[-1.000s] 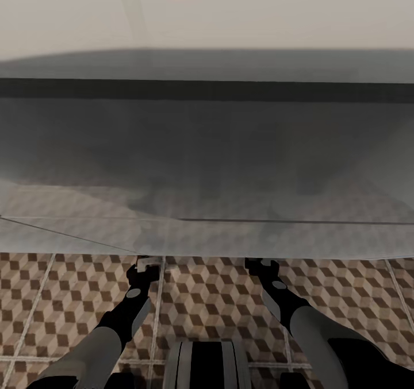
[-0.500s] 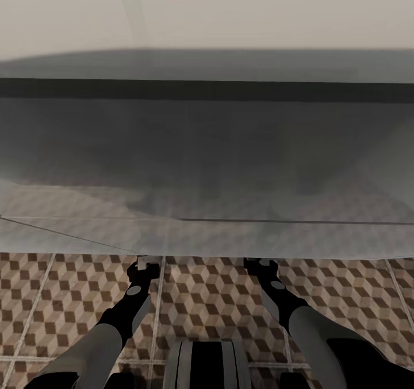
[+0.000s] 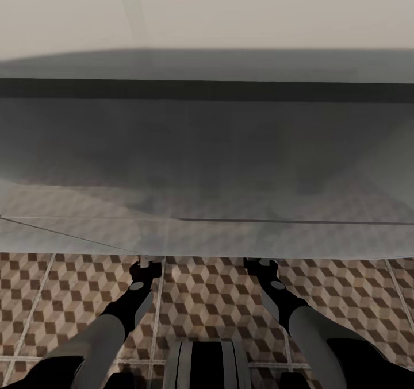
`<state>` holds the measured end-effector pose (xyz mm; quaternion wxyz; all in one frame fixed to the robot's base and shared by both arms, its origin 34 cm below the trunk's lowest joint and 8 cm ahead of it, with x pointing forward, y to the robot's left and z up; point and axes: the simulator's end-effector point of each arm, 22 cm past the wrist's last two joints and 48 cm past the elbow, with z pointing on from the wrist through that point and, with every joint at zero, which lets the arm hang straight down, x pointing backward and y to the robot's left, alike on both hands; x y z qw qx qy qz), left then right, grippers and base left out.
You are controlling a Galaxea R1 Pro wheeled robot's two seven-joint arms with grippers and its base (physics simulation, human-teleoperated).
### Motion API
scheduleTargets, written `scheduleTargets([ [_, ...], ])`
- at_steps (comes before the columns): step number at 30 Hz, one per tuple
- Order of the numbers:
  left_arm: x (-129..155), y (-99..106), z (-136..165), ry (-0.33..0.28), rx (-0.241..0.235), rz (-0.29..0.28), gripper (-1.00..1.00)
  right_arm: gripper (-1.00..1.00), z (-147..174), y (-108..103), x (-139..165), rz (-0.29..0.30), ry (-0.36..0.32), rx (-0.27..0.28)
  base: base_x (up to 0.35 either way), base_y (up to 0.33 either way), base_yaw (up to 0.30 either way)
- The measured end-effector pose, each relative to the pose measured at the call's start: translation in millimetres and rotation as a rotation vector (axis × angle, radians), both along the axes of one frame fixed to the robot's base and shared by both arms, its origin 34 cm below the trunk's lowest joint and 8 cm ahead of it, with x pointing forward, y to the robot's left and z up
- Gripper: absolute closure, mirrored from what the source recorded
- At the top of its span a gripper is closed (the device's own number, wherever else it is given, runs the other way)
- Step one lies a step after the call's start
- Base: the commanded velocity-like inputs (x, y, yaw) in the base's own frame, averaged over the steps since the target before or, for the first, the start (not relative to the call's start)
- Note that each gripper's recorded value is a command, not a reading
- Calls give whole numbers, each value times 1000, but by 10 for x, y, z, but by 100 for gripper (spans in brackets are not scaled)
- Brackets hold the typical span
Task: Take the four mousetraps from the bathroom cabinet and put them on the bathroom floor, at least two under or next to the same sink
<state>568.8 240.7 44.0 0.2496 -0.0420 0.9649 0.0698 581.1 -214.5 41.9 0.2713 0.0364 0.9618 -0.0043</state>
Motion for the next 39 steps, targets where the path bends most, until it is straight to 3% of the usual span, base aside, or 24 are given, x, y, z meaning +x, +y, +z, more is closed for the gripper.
scheduleTargets([
  [27,-1,-25,-25,14,-4,-3,100,-100,2,-3,3,-1,-2,-1,0,0,0],
  [28,-1,-25,-25,14,-4,-3,-100,-100,2,-3,3,-1,-2,-1,0,0,0],
  [39,-2,-25,-26,14,-4,-3,-100,-100,2,-3,3,-1,-2,-1,0,0,0],
])
